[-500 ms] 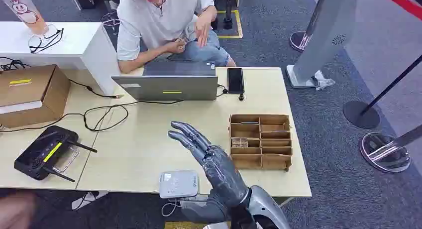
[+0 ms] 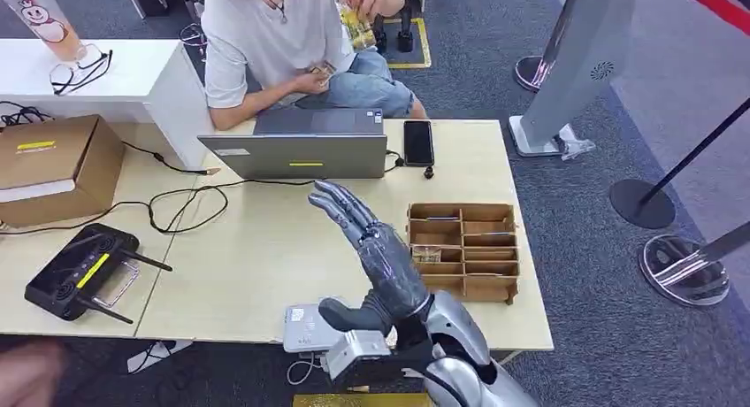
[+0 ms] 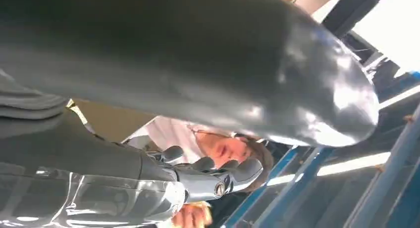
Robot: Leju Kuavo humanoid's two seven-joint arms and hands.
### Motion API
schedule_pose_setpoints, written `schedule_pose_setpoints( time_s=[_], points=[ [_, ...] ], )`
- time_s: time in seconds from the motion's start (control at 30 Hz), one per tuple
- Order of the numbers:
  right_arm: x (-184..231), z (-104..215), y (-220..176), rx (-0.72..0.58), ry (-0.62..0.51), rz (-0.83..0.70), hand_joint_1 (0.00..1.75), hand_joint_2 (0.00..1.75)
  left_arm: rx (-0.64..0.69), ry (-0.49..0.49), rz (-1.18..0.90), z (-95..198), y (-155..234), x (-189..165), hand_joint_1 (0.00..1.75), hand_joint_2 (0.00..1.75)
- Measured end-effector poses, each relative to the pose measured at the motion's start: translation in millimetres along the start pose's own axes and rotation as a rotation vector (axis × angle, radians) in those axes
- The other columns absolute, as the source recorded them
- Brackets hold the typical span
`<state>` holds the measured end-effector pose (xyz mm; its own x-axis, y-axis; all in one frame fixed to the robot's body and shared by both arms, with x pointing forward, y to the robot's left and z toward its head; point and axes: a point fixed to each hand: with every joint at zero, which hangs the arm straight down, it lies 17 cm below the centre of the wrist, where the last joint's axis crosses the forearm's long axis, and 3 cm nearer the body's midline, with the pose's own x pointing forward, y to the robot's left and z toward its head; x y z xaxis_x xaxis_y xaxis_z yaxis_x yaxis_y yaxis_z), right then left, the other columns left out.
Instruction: Pass the card to the sensor for recognition and then transmit it.
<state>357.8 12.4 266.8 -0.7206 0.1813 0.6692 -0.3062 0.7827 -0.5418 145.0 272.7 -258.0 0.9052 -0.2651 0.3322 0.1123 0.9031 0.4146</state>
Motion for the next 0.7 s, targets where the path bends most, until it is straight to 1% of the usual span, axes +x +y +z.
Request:
schedule_pose_setpoints(
  time_s=[0.23, 0.4, 0.53, 0.63, 0.67, 0.7],
  points=[
    [-41, -19, -9, -0.011, 0.071, 0.067, 0.0, 0.0, -0.002, -0.003, 0.0, 1, -1, -2, 0.0, 0.0],
    [-65, -21, -21, -0.05, 0.115, 0.139, 0.0, 0.0, -0.008, -0.009, -0.011, 1, -2, 0, 0.0, 0.0],
    [-74, -21, -32, -0.087, 0.128, 0.197, 0.0, 0.0, -0.01, -0.011, -0.015, 1, -2, 0, 0.0, 0.0],
    [-80, -21, -46, -0.133, 0.135, 0.31, 0.0, 0.0, -0.012, -0.015, -0.022, 1, -3, 1, 0.0, 0.0],
    [-80, -21, -52, -0.149, 0.132, 0.355, 0.0, 1.75, -0.013, -0.015, -0.024, 1, -3, 1, 0.0, 0.0],
    [-81, -21, -56, -0.161, 0.129, 0.396, 0.0, 1.75, -0.014, -0.016, -0.027, 1, -3, 1, 0.0, 0.0]
  ],
)
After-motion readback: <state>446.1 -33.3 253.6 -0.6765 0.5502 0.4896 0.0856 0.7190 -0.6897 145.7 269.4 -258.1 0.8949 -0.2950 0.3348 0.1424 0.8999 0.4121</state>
